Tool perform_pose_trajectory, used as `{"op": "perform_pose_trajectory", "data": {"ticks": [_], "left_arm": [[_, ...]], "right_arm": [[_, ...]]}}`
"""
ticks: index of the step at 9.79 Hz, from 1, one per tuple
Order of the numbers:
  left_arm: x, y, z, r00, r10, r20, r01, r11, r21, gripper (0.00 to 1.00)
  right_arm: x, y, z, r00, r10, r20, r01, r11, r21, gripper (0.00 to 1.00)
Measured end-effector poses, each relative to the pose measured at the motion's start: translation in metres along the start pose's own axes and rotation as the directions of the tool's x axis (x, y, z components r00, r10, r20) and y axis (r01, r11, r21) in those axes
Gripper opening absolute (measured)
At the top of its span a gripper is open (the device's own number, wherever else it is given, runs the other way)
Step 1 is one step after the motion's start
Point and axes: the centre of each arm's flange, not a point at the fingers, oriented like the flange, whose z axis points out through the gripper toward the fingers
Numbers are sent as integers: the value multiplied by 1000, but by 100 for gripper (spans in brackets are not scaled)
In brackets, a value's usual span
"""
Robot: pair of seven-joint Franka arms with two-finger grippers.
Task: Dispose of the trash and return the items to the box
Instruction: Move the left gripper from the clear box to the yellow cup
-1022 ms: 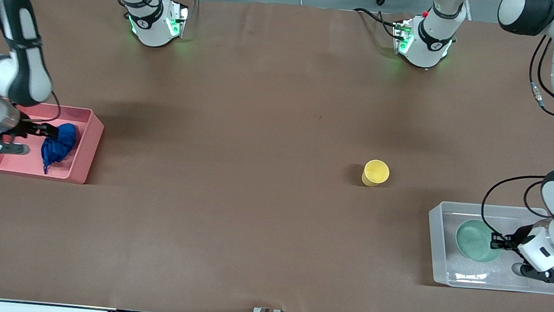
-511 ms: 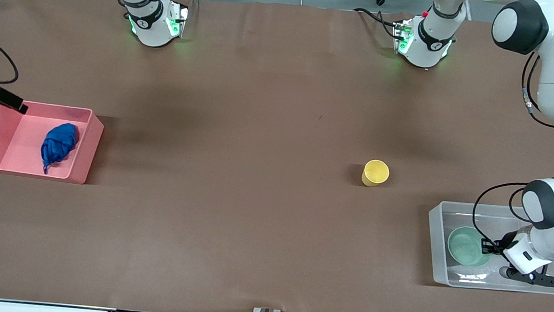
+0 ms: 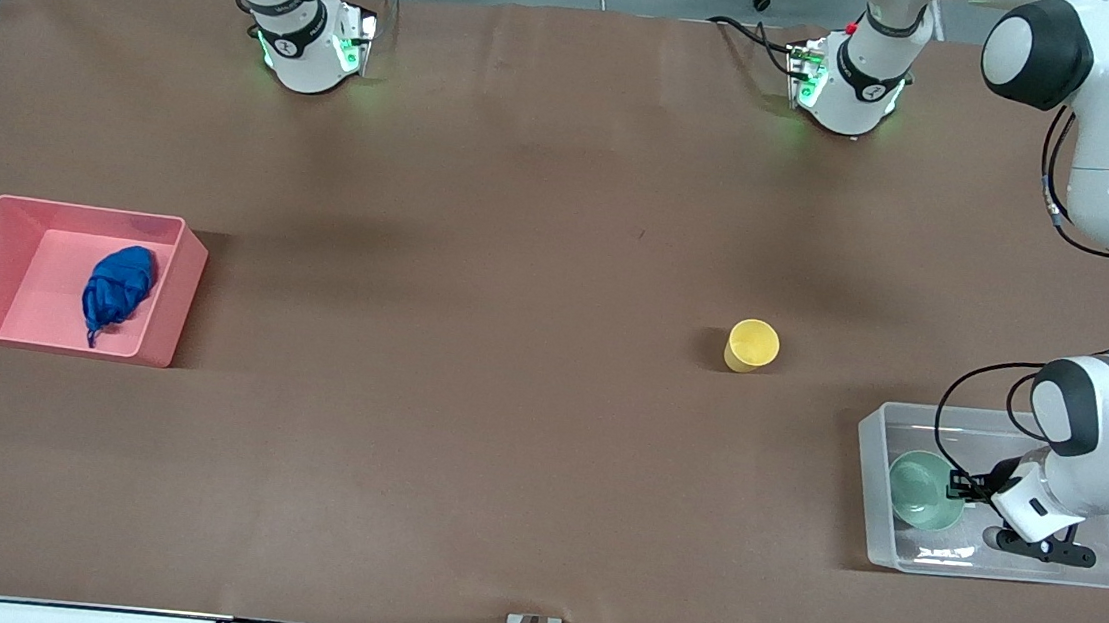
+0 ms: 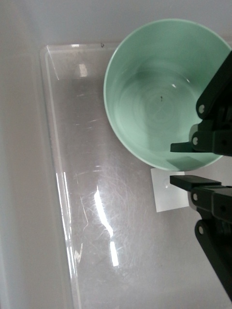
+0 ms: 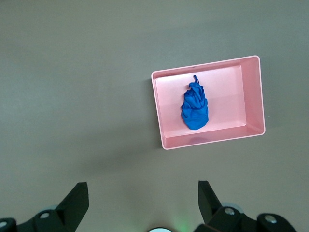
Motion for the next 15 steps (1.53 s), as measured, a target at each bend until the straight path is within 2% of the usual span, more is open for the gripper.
{"op": "perform_pose_trajectory", "data": {"ticks": [2, 4, 5, 6, 8, 10, 12, 15], "left_arm": [[5, 2, -31, 1000, 4, -19, -4, 1000, 4, 56], [3, 13, -124, 1000, 18, -26, -17, 1000, 8, 86], [-6, 26, -177, 999, 32, -32, -32, 999, 11, 92], [-19, 43, -216, 998, 40, -39, -39, 999, 15, 92], [-59, 90, -234, 999, 48, -26, -47, 999, 8, 92], [-106, 147, -196, 999, 21, -40, -21, 1000, 2, 92], [-151, 186, -144, 1000, 1, -7, -1, 1000, -1, 92], [-167, 235, -100, 999, -28, 27, 29, 999, -20, 92]], "right_arm": [[11, -1, 22, 999, -12, 36, 12, 1000, -2, 100], [14, -4, 29, 998, -22, 50, 23, 1000, -3, 100], [14, -7, 29, 998, -31, 52, 31, 1000, -3, 100], [14, -10, 29, 998, -37, 52, 37, 999, -6, 100], [14, -12, 29, 998, -42, 52, 43, 999, -8, 100], [13, -12, 29, 998, -44, 52, 44, 999, -9, 100], [13, -12, 29, 998, -45, 52, 46, 999, -9, 100], [13, -12, 29, 998, -46, 53, 46, 999, -9, 100]]}}
